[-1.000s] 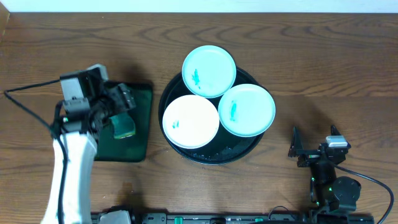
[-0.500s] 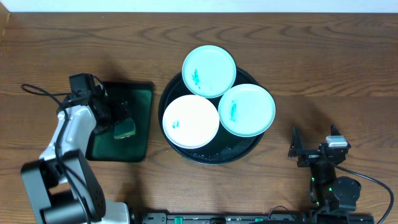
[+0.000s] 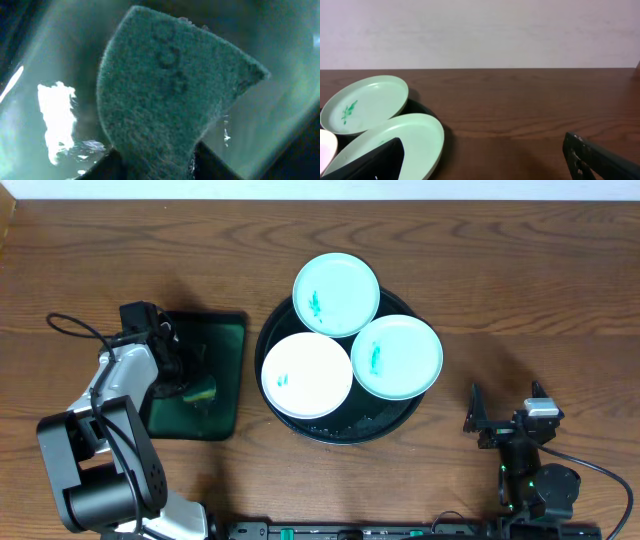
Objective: Clean dirty plates on tray and stack at the side
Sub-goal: 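Reach the left gripper into the black tray and grasp the green sponge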
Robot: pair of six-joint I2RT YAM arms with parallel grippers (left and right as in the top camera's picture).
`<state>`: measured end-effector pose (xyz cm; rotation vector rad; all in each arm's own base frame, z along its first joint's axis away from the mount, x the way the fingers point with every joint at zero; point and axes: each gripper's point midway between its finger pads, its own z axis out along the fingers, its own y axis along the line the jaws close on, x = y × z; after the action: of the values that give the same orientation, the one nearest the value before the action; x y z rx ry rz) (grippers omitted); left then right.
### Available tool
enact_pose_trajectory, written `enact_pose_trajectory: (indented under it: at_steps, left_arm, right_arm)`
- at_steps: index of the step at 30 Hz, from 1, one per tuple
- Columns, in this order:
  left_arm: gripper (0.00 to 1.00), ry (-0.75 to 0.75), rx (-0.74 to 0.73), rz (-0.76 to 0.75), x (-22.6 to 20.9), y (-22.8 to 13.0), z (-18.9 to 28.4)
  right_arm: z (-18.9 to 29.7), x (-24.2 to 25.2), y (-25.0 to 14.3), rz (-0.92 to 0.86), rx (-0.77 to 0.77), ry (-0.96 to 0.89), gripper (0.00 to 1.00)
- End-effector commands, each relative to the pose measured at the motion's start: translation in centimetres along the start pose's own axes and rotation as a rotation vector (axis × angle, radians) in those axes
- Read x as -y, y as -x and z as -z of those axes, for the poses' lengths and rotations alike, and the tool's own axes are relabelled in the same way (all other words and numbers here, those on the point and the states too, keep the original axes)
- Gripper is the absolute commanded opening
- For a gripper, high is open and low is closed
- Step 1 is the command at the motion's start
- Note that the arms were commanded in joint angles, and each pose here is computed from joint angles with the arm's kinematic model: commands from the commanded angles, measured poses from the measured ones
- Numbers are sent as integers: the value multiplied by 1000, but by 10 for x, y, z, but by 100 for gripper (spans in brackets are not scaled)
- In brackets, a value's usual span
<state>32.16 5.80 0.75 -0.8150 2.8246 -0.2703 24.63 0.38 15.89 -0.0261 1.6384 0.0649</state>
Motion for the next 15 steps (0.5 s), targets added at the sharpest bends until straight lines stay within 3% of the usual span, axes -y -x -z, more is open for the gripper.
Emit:
enact_pose_trajectory:
  at_steps: [1,4,9,15]
  left_arm:
    - [19,3,21,-6,1,9,4]
    - [8,-1,31,-8,3,12,11]
    - [8,-24,103,-21,12,20,45]
    - [7,-111,296,-63,34,30,114]
  right_arm:
    - [0,3,-1,6,-3,-11,99]
    - [0,3,-1,6,-3,-11,99]
    - [0,3,-1,6,-3,-11,99]
    - [0,2,-1,6,-3,-10,99]
